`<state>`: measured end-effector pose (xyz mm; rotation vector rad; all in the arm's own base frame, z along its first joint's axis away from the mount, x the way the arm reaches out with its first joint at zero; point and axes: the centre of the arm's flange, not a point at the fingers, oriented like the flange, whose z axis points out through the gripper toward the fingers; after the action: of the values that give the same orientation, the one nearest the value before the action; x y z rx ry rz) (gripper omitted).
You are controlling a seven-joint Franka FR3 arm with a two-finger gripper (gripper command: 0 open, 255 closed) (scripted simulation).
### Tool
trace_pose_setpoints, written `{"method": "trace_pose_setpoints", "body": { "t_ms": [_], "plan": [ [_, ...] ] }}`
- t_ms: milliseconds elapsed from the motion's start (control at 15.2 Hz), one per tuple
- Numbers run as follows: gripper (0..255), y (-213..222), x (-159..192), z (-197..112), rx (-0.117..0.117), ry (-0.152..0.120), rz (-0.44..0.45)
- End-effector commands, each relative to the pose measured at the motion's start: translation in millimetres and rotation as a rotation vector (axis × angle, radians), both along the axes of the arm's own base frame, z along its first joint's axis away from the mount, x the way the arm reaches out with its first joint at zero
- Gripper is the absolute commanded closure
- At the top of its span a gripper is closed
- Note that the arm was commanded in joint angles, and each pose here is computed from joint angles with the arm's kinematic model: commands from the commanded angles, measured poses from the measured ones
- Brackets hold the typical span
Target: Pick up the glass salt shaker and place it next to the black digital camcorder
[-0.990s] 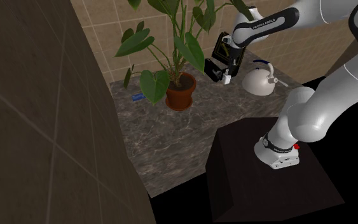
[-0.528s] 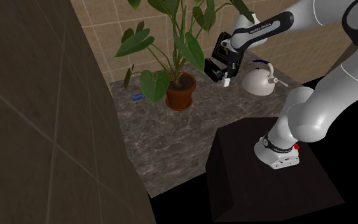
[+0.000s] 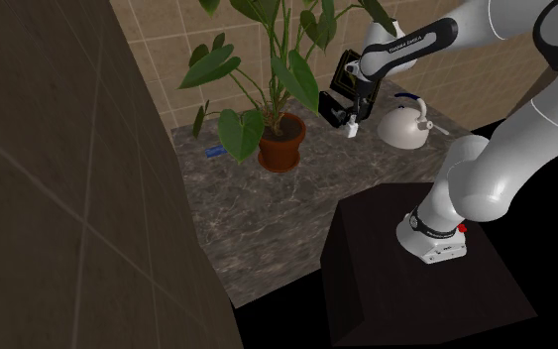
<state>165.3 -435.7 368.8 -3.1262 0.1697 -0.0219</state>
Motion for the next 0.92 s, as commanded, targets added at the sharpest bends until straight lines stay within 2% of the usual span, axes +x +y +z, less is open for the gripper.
{"method": "trace_pose_setpoints", "body": {
  "t_ms": [0, 66, 330, 858],
  "plan": [
    [0, 0, 0, 0, 0.0, 0.0, 0.0],
    [0, 0, 0, 0, 0.0, 0.0, 0.0],
    [0, -1, -1, 50, 0.0, 0.0, 0.0],
    [0, -1, -1, 50, 0.0, 0.0, 0.0]
  ]
}}
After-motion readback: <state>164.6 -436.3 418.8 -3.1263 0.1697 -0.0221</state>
